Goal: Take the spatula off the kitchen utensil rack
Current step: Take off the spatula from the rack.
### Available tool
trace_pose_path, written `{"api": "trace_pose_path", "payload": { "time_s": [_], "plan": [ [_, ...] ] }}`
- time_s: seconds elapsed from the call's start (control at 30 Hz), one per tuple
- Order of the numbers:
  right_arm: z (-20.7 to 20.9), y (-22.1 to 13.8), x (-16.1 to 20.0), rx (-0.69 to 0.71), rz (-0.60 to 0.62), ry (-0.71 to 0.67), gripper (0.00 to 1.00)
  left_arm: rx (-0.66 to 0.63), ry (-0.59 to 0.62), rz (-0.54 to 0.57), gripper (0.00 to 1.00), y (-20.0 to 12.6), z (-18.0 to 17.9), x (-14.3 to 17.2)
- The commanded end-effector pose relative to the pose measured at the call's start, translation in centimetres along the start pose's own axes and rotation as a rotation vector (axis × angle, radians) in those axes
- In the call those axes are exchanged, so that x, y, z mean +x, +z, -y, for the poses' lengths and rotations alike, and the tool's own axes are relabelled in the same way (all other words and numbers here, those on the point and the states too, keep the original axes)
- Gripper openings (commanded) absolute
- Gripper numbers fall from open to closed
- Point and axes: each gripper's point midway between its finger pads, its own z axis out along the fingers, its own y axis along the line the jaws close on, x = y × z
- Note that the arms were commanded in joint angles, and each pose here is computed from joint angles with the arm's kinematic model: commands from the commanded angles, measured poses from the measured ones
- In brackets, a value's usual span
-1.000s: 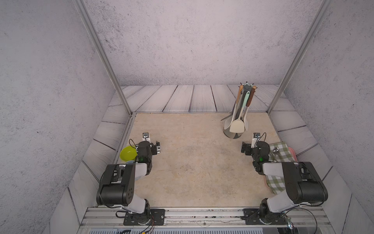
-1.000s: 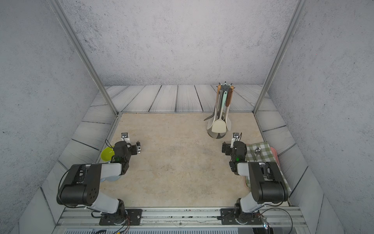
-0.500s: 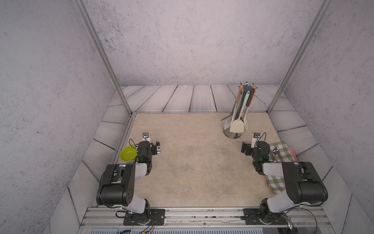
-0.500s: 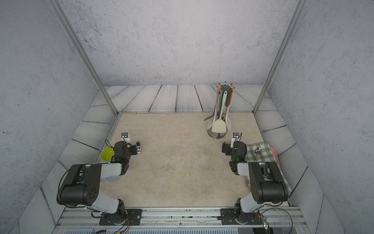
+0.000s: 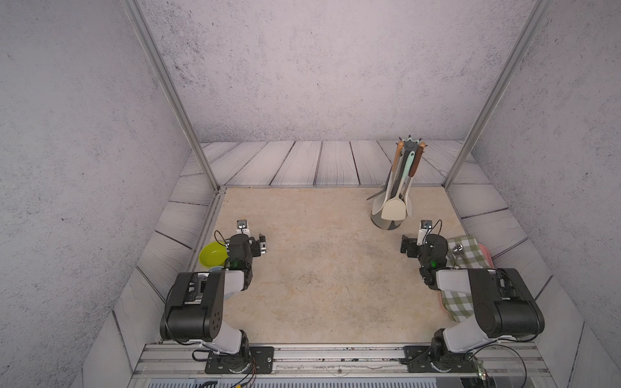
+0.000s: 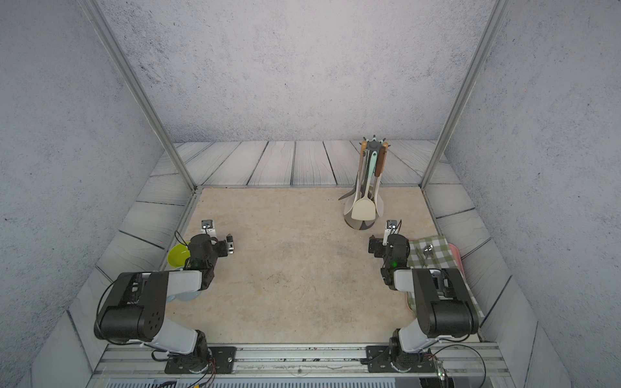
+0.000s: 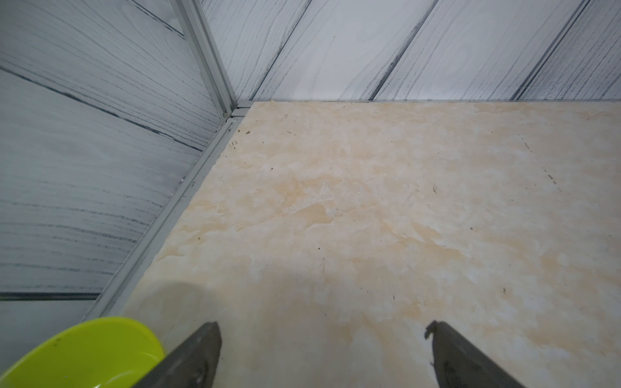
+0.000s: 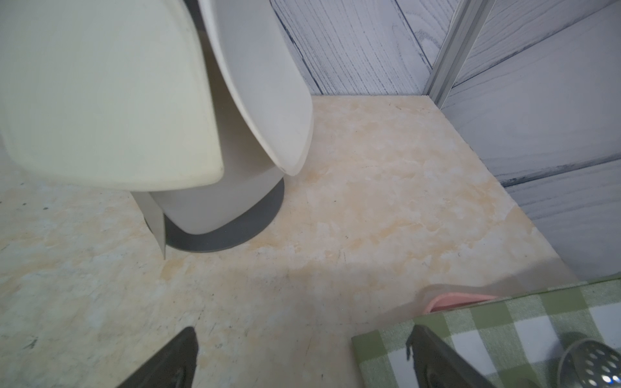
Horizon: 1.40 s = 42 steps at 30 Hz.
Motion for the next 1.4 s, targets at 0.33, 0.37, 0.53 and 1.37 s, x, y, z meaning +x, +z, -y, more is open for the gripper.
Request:
{"api": "trace_pose_path", "payload": {
  "time_s": [0.33, 0.37, 0.53, 1.37],
  "plan": [
    [0.2, -1.9, -3.4, -0.002, 0.033, -0.007, 0.99, -0.04, 0.038, 0.082, 0.99, -3.1, -0.3, -4.5],
    [0.3, -2.5, -3.9, -0.002, 0.035, 0.002, 0.99, -0.051, 0.032, 0.096, 0.99, -3.8, -0.5, -5.3],
    [0.4, -6.4, -7.3, -0.024, 0.085, 0.083, 0.99, 0.0, -0.08, 0.207, 0.99, -7.5, 0.0, -9.6],
    [-2.0, -20.5, -9.3, -0.299, 0.169, 0.476, 0.99, 0.63, -0.493, 0.199, 0.99, -18.4, 7.4, -11.4]
  ]
}}
